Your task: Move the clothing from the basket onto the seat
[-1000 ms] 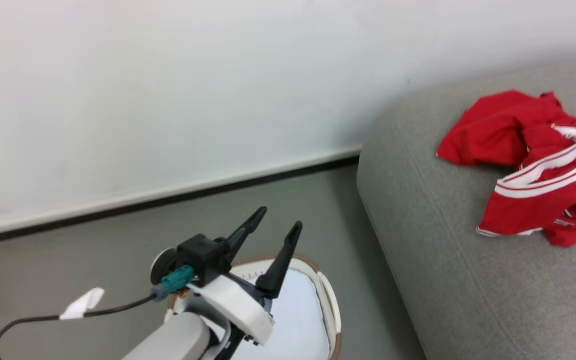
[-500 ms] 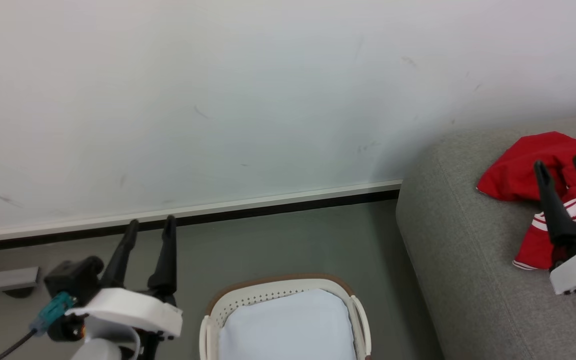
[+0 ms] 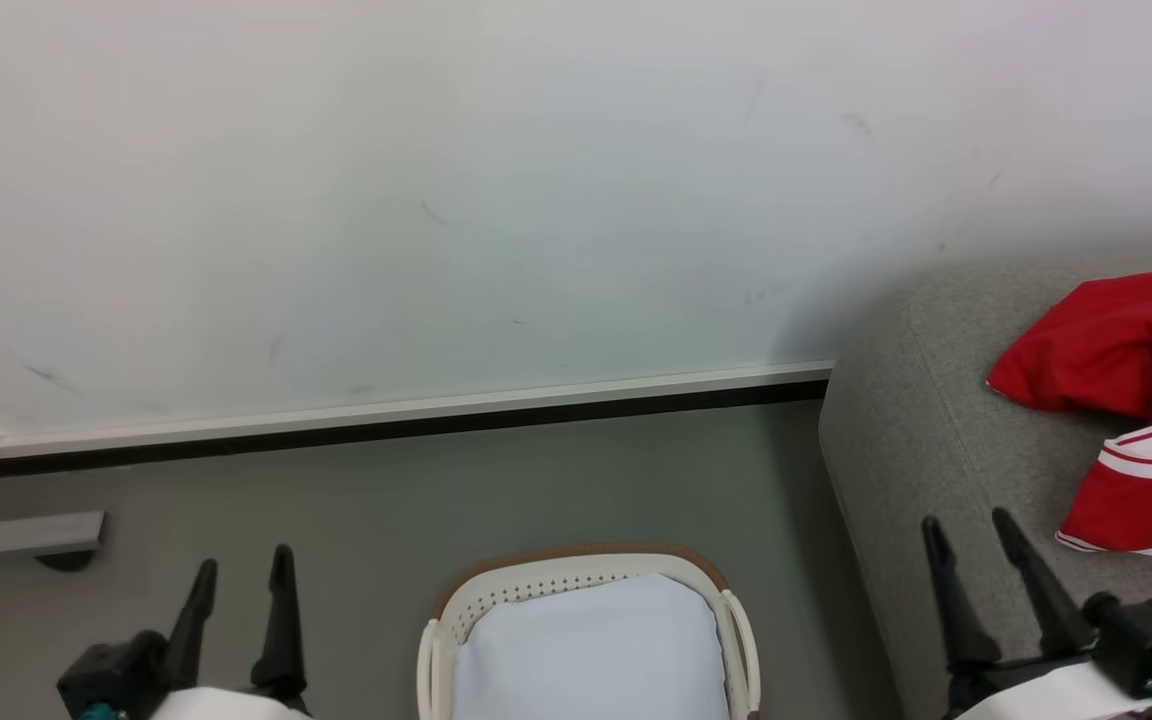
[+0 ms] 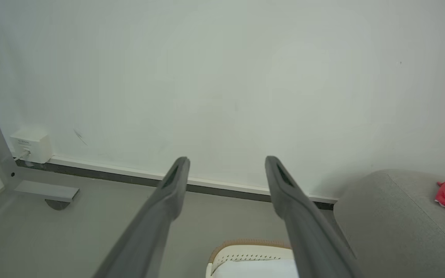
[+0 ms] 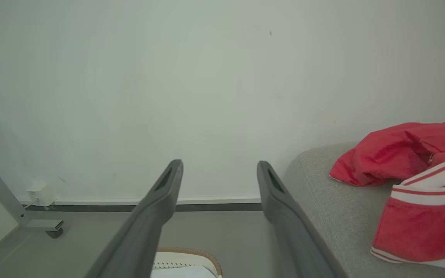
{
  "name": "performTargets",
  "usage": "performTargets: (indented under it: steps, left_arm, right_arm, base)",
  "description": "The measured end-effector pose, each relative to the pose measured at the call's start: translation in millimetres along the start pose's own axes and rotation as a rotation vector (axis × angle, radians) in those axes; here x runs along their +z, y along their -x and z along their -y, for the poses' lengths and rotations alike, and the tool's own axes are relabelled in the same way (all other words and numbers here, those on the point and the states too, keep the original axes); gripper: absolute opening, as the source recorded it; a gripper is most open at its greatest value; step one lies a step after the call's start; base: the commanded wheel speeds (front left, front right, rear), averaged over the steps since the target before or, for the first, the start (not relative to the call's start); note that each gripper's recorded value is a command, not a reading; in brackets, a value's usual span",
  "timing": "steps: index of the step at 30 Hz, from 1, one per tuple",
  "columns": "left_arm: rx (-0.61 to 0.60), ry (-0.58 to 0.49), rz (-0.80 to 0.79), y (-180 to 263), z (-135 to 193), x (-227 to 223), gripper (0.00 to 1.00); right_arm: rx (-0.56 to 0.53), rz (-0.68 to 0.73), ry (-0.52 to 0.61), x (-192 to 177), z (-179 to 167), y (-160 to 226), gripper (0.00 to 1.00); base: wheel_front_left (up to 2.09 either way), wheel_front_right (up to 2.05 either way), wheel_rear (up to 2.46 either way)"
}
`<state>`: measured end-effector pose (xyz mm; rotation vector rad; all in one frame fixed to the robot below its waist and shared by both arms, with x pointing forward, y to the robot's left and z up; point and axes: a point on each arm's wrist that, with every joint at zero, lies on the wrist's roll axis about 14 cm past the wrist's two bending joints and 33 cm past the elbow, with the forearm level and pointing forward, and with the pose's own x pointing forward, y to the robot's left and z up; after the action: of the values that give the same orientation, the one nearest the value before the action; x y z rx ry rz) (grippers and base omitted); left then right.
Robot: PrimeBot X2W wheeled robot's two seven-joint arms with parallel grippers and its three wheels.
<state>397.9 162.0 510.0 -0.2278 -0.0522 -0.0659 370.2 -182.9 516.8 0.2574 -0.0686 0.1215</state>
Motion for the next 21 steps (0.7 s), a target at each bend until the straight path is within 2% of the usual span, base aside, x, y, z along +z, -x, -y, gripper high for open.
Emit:
performTargets:
  steps: [4,8,21]
  left_arm:
    - [0.001,-0.019,-0.008,3,-1,-6,1.0]
    - [-0.002,-0.023,-0.026,8,0,-15,1.0]
    - [-0.001,-0.045,-0.033,4,-3,-21,1.0]
  right_arm:
    - [0.003,-0.031,-0.043,-21,-15,2,1.0]
    - [0.022,-0.068,-0.037,-34,-23,2,1.0]
    - [0.04,-0.029,-0.029,-22,-28,-14,1.0]
  base:
    - [0.0,0.0,0.0]
    - [0.0,0.0,0.0]
    - [0.0,0.0,0.0]
